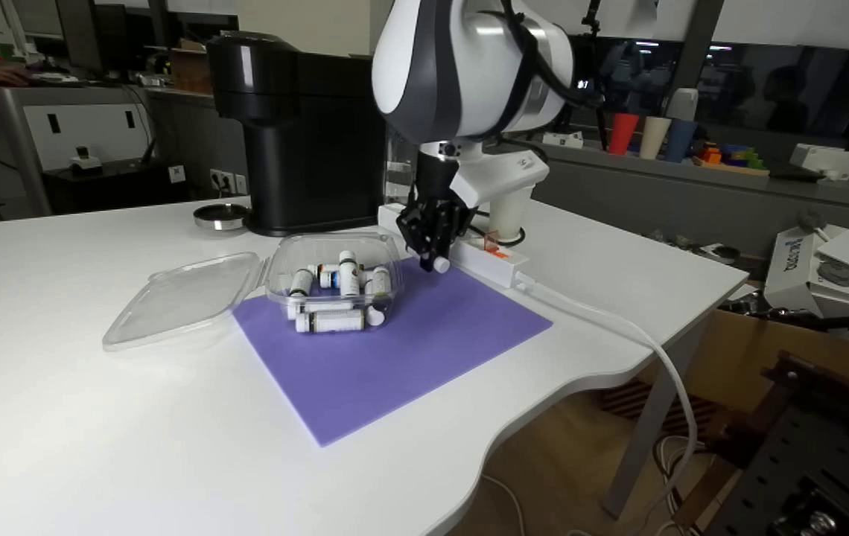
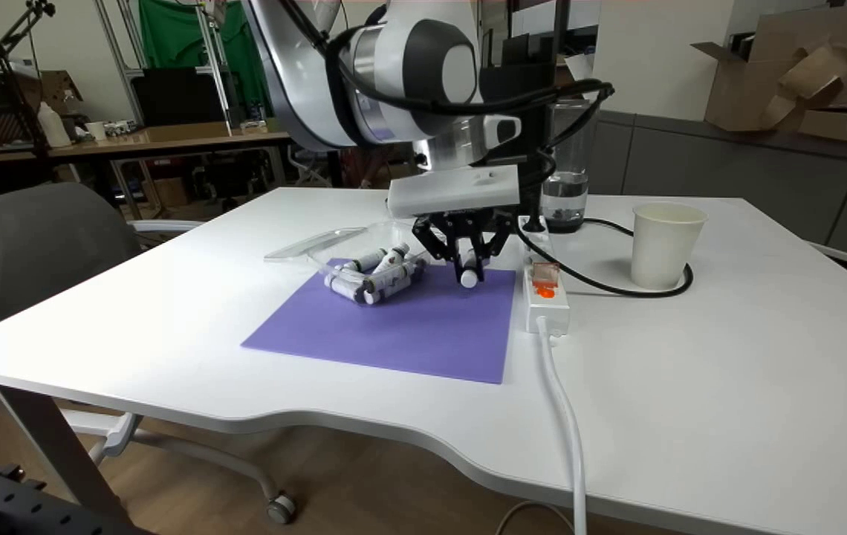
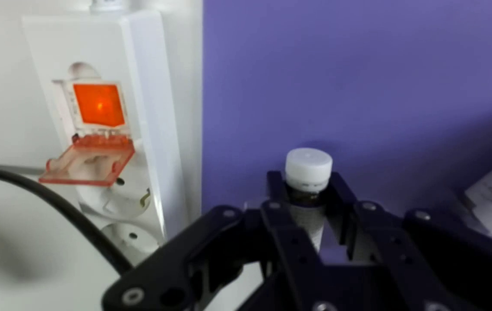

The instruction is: Put the bottles inside the box

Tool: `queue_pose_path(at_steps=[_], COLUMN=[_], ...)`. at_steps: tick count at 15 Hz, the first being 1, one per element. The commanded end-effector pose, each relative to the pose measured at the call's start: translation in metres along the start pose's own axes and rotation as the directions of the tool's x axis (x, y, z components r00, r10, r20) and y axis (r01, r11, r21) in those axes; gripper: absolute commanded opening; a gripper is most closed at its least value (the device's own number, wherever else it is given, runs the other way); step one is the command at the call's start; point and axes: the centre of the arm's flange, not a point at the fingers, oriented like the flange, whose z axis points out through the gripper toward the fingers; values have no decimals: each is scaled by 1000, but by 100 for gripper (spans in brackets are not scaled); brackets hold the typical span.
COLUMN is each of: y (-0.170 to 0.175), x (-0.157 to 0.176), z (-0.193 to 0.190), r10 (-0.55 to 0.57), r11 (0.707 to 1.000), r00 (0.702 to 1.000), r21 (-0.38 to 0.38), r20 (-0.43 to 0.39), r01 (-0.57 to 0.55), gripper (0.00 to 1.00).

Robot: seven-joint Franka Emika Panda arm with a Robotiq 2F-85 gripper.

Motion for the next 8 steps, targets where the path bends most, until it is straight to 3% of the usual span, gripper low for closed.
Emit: queue_pose_path(at_steps=[1,3,8], y=[-10,-18,-46], x=[5,11,21], z=[-42,-57,-76], r10=[7,-5,-47], r11=[1000,1000,998], r00=[998,997,999], r21=[-11,-10,32], r20=[-55,-71,-9], r01=[-8,5,47], gripper=[7,7,7])
